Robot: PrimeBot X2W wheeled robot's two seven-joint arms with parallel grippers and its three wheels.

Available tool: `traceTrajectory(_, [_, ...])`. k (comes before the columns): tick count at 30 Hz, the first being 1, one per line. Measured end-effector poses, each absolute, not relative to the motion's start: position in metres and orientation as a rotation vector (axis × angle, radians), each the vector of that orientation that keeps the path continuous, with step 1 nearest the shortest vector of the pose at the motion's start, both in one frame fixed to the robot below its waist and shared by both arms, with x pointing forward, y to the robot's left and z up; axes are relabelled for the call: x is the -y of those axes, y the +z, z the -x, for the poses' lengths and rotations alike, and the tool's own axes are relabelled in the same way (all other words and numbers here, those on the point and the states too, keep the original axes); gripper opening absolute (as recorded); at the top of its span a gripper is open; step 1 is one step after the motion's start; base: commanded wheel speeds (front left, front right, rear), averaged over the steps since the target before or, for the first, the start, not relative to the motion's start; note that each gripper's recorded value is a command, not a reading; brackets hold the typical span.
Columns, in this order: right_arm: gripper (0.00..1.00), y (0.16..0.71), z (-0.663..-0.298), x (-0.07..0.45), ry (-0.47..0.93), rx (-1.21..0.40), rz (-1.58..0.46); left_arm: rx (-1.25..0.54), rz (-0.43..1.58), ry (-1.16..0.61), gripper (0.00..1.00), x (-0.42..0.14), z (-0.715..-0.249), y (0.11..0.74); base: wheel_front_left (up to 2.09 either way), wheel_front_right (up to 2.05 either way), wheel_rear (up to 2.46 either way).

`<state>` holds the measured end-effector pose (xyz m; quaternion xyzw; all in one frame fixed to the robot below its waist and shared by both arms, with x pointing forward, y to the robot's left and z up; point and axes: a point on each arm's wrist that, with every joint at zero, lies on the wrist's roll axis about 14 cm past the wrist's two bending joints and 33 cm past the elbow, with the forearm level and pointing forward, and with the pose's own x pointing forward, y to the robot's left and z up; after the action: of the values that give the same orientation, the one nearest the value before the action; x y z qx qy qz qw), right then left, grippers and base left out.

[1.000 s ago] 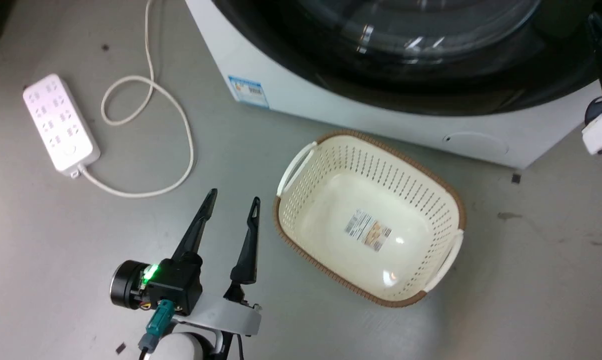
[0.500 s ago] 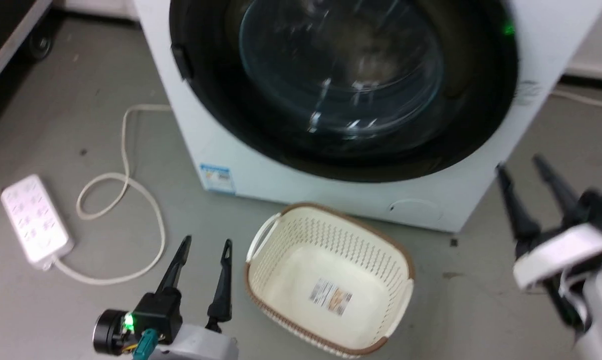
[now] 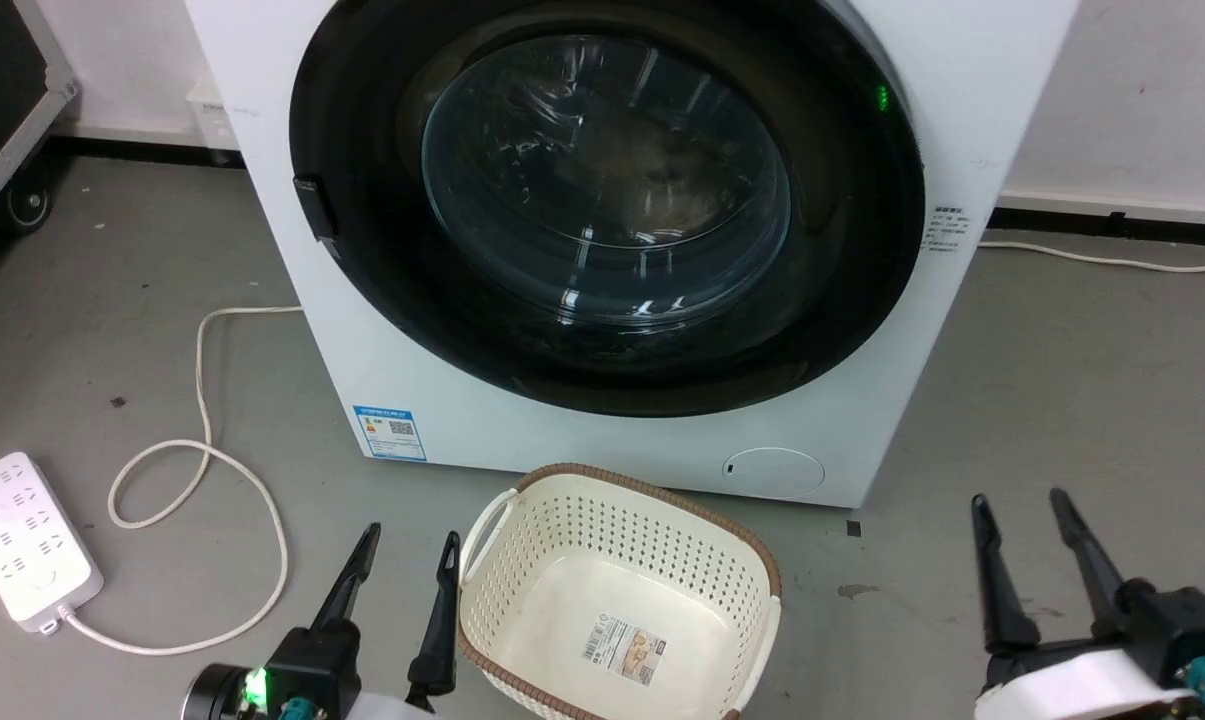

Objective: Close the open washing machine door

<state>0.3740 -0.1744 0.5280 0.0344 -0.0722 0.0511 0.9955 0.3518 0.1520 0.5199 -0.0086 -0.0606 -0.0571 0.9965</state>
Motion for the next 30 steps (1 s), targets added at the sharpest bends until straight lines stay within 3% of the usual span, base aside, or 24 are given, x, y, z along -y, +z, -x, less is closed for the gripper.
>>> traceTrajectory(12, [1.00,0.5281,-0.3699,0.1650,0.119,0.146,-0.059,0.095,0.028,-0.101,1.00,-0.1566,-0.3468,0.5113,0.00,0.00,0.00])
traceTrajectory(13, [0.00,0.5279,-0.3701,0.1645,0.120,0.146,-0.060,0.094,0.028,-0.103,0.00,-0.1566,-0.3465,0.5111,0.00,0.00,0.00])
traceTrajectory(30, [0.00,0.5253,-0.3701,0.1645,0.120,0.123,-0.056,0.074,0.026,-0.103,0.00,-0.1568,-0.3482,0.5095,0.00,0.00,0.00])
